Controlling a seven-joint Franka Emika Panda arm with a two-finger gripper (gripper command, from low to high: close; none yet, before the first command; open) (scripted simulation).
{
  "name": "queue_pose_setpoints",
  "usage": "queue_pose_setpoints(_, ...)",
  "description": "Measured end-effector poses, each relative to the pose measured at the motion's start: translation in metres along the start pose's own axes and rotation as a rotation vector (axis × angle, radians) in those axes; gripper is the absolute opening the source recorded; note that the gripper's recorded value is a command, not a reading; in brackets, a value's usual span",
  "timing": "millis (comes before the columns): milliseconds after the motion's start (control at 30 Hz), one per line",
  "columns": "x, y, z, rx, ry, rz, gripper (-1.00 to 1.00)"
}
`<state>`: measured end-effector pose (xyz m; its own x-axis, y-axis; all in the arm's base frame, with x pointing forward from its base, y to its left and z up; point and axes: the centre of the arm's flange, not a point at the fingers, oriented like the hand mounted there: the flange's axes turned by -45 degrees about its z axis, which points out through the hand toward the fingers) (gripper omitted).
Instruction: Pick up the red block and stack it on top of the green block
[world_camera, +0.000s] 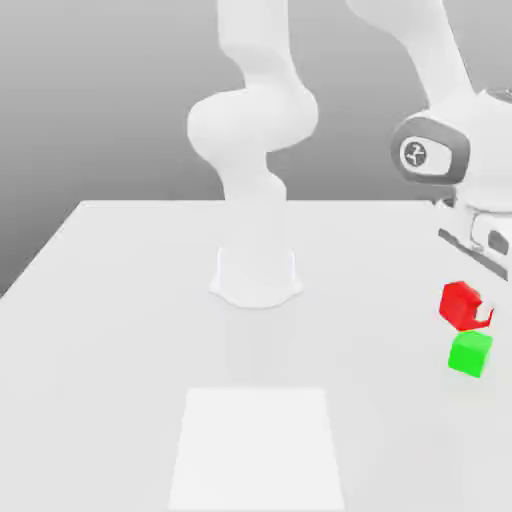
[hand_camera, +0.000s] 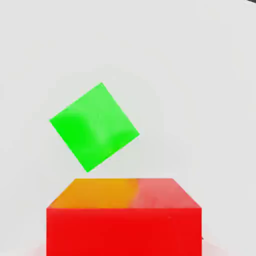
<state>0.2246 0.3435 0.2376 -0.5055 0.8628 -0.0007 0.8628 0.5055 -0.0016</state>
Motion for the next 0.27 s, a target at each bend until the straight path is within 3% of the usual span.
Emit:
queue_pose_setpoints(133,-0.002,0.003,0.040,0.000,0.001,-0.007,-1.00)
queue_pose_setpoints(167,-0.002,0.003,0.050,0.000,0.000,-0.006,1.00)
queue_pose_setpoints(267,-0.002,0.003,0.050,0.000,0.000,-0.006,1.00)
